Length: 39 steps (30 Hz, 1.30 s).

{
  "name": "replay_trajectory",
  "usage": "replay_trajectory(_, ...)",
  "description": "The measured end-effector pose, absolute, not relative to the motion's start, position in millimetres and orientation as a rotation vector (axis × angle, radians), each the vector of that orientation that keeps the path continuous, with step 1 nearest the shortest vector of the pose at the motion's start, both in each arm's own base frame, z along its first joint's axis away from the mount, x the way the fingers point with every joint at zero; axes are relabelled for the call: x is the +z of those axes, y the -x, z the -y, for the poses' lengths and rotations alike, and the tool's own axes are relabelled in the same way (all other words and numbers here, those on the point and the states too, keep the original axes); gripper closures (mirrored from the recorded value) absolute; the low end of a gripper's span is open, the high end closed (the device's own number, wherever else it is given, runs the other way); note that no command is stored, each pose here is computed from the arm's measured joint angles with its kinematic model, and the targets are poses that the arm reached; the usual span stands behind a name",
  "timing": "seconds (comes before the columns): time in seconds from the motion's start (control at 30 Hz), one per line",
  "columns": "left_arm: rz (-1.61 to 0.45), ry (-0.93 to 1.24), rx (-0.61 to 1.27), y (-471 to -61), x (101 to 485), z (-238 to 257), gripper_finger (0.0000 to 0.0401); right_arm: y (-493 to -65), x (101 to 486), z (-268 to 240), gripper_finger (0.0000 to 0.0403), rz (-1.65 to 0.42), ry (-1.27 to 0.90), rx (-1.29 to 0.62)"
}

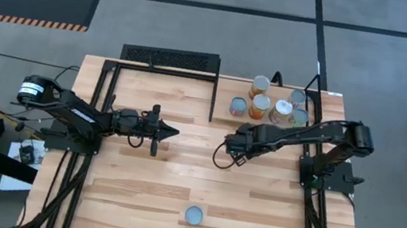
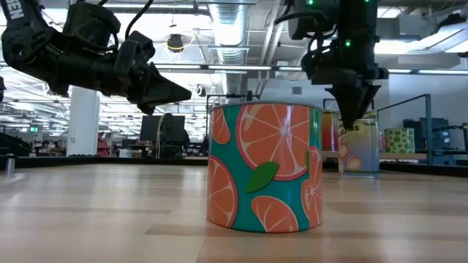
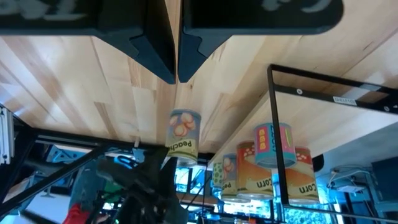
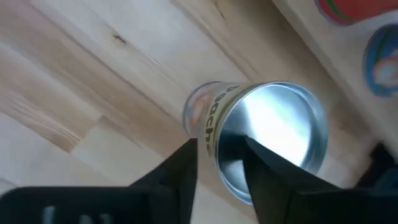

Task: Pick and place cans onto a shelf
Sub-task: Put the canned peaches on the shelf aligned with the other canned peaches

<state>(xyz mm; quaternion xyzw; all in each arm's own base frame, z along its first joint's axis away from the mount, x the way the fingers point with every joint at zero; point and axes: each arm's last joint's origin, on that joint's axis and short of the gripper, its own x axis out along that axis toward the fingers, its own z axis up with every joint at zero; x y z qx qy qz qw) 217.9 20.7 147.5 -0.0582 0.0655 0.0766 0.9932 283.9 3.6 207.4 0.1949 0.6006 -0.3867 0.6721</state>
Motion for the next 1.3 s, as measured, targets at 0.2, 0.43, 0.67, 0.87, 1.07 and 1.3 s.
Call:
replay_trajectory(0.2,-0.131,0.117,0.154,-218,147,-21,0.0395,-291,217,-9,0.0352,-1.407,-0.343,-0.827)
replay_trajectory(0.43,-0.133,0.117,0.154,-218,147,-21,0.0395,-290,258,-7,0.0388,-1.341,-0.341,-0.761)
replay_trajectory(0.67,-0.135,0.116,0.154,-218,147,-21,0.0395,-269,325,0,0.0398,-1.224,-0.282,-0.836)
replay_trajectory(0.87,-0.135,0.116,0.154,-218,147,-21,0.0395,-244,390,16,0.0397,-1.004,-0.194,-0.969)
replay_trajectory(1.07,-0.134,0.116,0.155,-218,147,-21,0.0395,-226,415,59,0.0399,-0.956,-0.094,-1.102)
replay_trajectory(1.3,-0.135,0.116,0.156,-218,147,-21,0.0395,-225,401,139,0.0399,-1.147,-0.068,-1.079)
